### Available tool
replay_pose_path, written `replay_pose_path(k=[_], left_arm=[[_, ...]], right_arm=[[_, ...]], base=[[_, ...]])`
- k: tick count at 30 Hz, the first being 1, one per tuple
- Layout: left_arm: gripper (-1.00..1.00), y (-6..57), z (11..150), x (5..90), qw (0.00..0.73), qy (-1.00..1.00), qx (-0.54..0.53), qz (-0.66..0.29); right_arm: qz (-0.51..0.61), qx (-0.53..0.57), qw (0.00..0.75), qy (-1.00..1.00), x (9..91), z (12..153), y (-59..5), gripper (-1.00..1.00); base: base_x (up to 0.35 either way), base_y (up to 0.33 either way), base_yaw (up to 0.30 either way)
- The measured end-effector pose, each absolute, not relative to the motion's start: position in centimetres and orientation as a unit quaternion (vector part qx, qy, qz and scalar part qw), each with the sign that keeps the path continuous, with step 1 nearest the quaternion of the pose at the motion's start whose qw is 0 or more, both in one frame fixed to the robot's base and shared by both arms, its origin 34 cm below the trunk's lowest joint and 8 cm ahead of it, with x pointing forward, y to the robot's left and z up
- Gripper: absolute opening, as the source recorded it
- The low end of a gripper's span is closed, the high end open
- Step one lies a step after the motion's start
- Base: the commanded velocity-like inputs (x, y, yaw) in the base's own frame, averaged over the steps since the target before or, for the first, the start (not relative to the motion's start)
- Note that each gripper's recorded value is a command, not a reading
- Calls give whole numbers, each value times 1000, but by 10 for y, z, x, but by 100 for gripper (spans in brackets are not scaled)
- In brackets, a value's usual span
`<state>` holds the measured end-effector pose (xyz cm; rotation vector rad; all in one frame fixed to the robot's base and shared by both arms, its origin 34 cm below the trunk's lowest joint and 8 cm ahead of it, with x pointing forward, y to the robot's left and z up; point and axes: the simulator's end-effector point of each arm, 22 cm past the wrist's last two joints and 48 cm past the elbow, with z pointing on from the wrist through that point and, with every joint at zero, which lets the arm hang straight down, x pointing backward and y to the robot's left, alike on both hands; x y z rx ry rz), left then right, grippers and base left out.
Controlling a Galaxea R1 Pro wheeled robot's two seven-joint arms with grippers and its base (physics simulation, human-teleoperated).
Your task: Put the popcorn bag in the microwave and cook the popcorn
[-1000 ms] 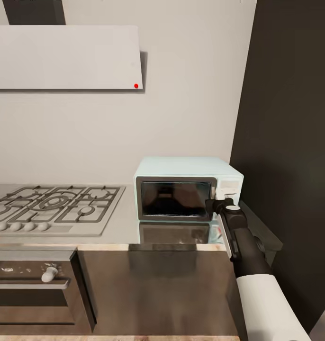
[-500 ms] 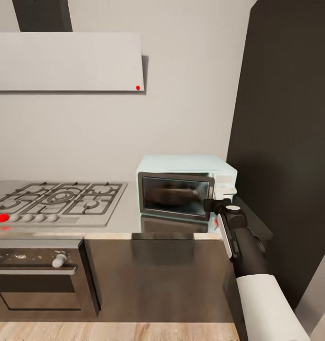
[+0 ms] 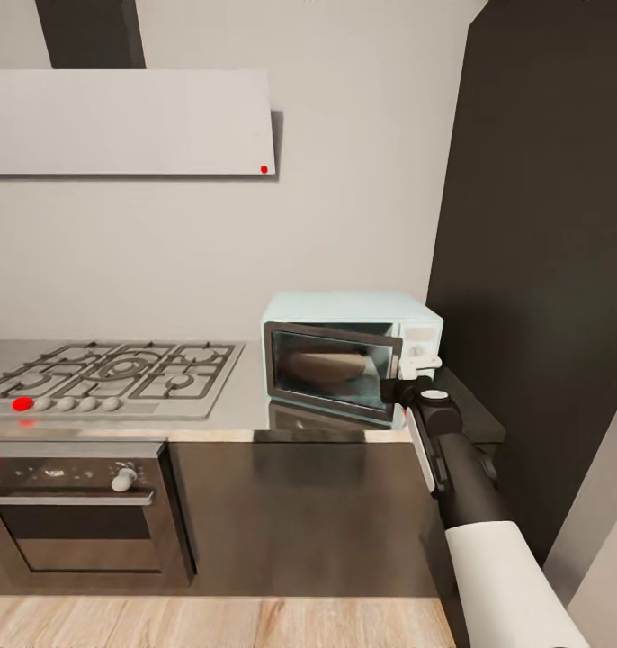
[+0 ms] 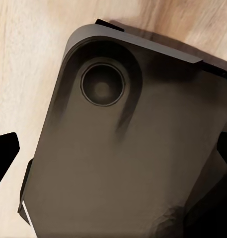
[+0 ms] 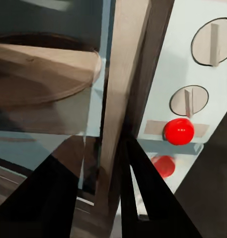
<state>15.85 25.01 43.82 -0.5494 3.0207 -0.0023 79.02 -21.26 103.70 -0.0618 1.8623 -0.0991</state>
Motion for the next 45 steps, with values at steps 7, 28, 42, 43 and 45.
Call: replay_pose_path(k=[7,28,42,43,45], left_arm=[[100,250,438,158,36,983,-179,-1],[100,250,438,159,36,983,-180,0],[100,251,438,159,37,983,-177,0],[100,251,438,159,37,983,-177,-1],[100,251,438,159,37,983,-177,-1]], right_arm=[[-70,-6,591,803,789,1037,-242,100],[-71,17,521,850,763,1015,-362,100],[-67,14,530,845,767,1017,-355,100],[-65,14,531,845,767,1017,-355,100],[-63,13,532,844,768,1017,-353,100]], base=[[0,0,0],[9,0,0],[214,0,0],[181,0,0],[150,0,0]])
